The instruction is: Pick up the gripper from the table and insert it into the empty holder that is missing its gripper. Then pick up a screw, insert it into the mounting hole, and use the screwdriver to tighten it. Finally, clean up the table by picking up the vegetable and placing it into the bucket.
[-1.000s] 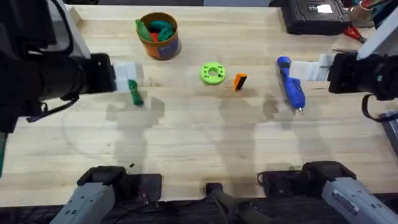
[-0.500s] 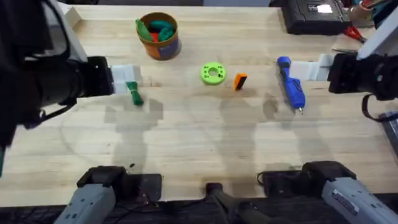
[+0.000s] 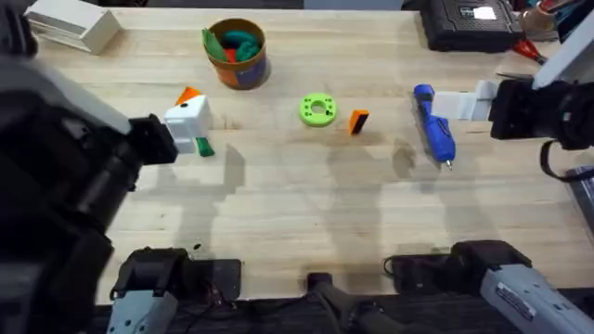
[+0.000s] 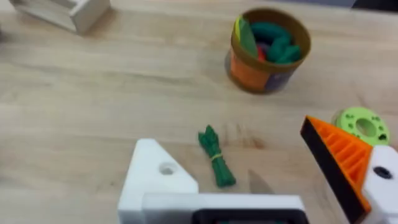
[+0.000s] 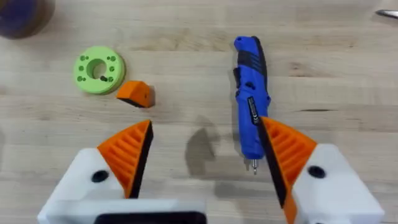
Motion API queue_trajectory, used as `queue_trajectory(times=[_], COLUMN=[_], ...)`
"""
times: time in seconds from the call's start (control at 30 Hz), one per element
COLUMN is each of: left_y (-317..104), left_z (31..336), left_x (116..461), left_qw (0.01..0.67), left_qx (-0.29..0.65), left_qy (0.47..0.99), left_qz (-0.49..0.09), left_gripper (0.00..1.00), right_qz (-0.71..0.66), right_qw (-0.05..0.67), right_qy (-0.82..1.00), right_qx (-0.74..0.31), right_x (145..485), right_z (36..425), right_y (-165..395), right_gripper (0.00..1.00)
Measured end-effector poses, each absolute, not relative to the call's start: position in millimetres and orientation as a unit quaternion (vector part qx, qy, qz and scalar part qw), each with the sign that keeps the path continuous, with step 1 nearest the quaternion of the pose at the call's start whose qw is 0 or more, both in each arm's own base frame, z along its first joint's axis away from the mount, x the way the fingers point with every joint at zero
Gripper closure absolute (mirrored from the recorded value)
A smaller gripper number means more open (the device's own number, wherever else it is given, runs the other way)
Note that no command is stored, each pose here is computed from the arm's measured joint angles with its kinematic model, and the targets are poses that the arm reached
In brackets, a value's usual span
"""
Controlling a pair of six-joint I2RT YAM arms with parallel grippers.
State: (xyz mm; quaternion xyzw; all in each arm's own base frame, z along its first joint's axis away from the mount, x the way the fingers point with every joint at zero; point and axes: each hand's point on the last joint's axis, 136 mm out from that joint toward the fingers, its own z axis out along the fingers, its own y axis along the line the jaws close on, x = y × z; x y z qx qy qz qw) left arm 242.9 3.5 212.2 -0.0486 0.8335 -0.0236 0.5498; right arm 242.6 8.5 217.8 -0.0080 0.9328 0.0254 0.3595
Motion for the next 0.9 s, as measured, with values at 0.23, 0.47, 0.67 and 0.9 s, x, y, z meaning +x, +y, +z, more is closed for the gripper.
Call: queue_trajectory(times=[0.23,0.47,0.67,0.9], left_y=[-2.6,-10.2,-18.5,-37.8], left_z=[216.8,213.2,218.2,223.3], left_x=[245.9,244.6,239.9,232.0], left_qw=[0.641,0.686,0.713,0.722], left_qx=[-0.033,-0.015,0.005,0.048], left_qy=[0.766,0.725,0.697,0.681], left_qz=[-0.041,-0.059,-0.076,-0.114], left_gripper=[0.015,0.015,0.015,0.015], right_qz=[0.025,0.025,0.025,0.025], right_qw=[0.360,0.360,0.360,0.360], right_qy=[0.933,0.933,0.933,0.933], right_qx=[-0.008,-0.008,-0.008,-0.008], right_x=[242.7,242.7,242.7,242.7], right_z=[217.8,217.9,217.9,217.8], right_y=[8.5,8.5,8.5,8.5], right_gripper=[0.010,0.010,0.010,0.011])
